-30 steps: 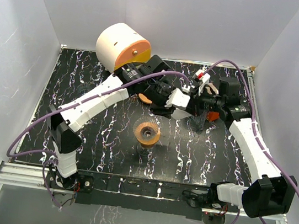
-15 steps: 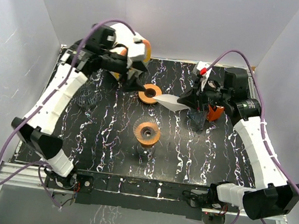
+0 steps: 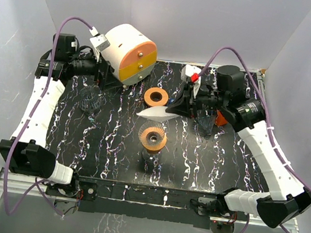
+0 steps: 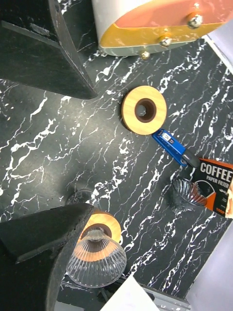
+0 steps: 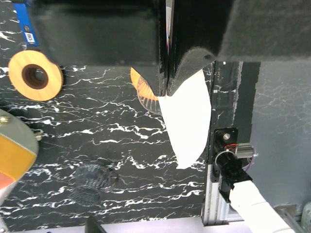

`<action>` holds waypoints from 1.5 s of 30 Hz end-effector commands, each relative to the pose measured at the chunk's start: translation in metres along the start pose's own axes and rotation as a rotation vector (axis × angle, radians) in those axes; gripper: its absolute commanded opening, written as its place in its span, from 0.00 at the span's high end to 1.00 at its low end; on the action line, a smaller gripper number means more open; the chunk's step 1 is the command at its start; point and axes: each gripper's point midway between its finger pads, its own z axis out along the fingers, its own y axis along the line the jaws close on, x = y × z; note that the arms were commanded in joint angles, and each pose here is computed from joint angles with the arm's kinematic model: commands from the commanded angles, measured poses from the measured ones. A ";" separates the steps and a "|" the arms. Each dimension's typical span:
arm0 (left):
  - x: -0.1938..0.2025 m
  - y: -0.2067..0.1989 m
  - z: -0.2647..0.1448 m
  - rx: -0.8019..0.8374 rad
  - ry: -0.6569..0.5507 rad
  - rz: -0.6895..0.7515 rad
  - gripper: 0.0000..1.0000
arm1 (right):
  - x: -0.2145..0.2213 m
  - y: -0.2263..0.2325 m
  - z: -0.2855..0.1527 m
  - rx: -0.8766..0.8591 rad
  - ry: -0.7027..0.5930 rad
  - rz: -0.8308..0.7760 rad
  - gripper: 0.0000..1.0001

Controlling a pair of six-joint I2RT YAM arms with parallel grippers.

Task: Place the coffee filter in the dripper
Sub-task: Place the coffee filter in the coffee dripper.

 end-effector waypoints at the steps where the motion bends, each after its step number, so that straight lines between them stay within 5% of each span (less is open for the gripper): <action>1: -0.008 -0.012 -0.018 -0.061 -0.029 0.022 0.15 | 0.001 0.001 0.015 -0.010 -0.015 0.022 1.00; 21: 0.031 -0.024 -0.004 -0.034 0.074 -0.075 0.23 | 0.061 0.003 0.044 0.028 0.074 0.137 1.00; 36: 0.046 -0.093 0.012 0.234 0.144 -0.023 0.24 | 0.089 0.006 0.035 0.012 0.134 0.109 0.63; 45: 0.007 -0.128 0.008 0.342 0.073 0.090 0.31 | 0.090 -0.003 0.031 -0.005 0.110 0.150 0.58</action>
